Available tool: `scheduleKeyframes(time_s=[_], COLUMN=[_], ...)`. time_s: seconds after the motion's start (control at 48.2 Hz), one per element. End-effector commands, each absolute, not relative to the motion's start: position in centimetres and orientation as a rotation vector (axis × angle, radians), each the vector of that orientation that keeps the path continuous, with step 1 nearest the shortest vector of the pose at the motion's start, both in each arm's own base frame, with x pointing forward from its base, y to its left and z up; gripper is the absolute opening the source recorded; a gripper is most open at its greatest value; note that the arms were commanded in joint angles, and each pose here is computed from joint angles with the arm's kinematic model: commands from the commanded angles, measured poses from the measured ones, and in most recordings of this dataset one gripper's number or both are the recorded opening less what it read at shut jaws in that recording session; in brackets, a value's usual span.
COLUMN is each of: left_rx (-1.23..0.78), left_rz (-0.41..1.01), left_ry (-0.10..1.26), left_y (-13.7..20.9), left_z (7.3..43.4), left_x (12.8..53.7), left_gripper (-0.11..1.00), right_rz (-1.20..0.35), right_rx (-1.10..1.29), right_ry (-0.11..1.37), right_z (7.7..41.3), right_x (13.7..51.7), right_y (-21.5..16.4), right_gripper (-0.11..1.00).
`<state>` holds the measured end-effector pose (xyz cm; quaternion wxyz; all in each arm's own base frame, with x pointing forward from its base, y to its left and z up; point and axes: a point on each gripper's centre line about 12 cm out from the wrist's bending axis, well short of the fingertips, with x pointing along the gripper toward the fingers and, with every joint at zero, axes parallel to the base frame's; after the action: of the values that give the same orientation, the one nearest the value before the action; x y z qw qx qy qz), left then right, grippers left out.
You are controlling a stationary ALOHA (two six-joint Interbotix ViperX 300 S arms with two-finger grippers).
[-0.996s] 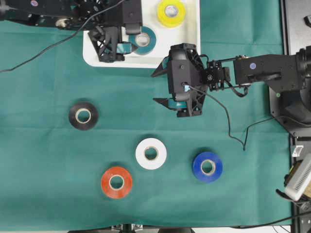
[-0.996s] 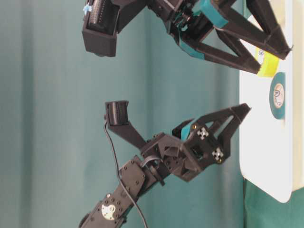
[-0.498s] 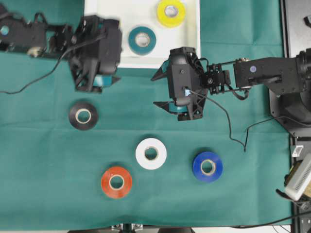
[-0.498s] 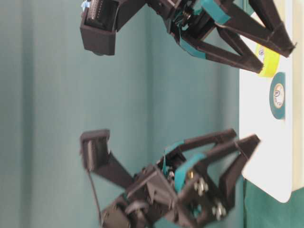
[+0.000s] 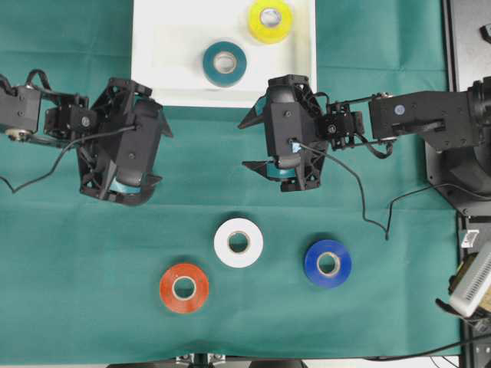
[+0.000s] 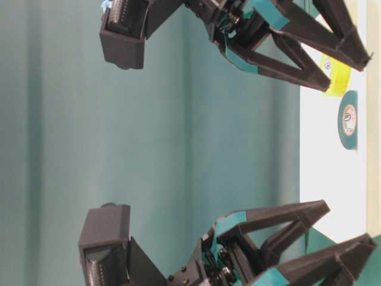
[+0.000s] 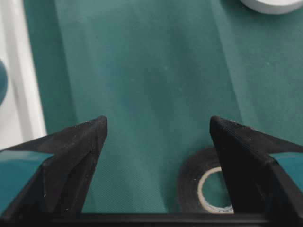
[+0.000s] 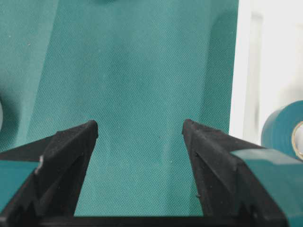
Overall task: Put the tape alternately from left to right into the white case.
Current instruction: 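Release the teal tape in the tray and withdraw the left gripper, then move the right gripper to the white tape and grasp it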
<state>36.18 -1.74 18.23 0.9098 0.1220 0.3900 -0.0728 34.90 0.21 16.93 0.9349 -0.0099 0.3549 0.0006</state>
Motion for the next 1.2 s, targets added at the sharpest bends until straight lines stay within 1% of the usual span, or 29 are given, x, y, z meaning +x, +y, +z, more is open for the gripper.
scheduleKeyframes(time_s=[0.0,0.249,0.892,1.183], left_rx=[0.248,0.251,0.25,0.25], left_rz=[-0.145,-0.145,-0.145,-0.145], left_ry=[0.76,0.752,0.76,0.758], left_y=[-1.8,-1.8,-1.8,-1.8], left_z=[19.6,19.6,19.4,19.4], left_x=[36.4,36.5,36.4,36.4], left_gripper=[0.81,0.81,0.81,0.81], right_rz=[0.005,0.025,0.194,0.223], right_rx=[-0.021,-0.028,-0.082,-0.085], right_ry=[0.7,0.705,0.684,0.663], right_z=[17.7,17.7,18.0,18.0], right_x=[35.1,35.0,34.3,34.4], right_y=[0.3,1.1,7.2,8.2], right_gripper=[0.77,0.77,0.77,0.77])
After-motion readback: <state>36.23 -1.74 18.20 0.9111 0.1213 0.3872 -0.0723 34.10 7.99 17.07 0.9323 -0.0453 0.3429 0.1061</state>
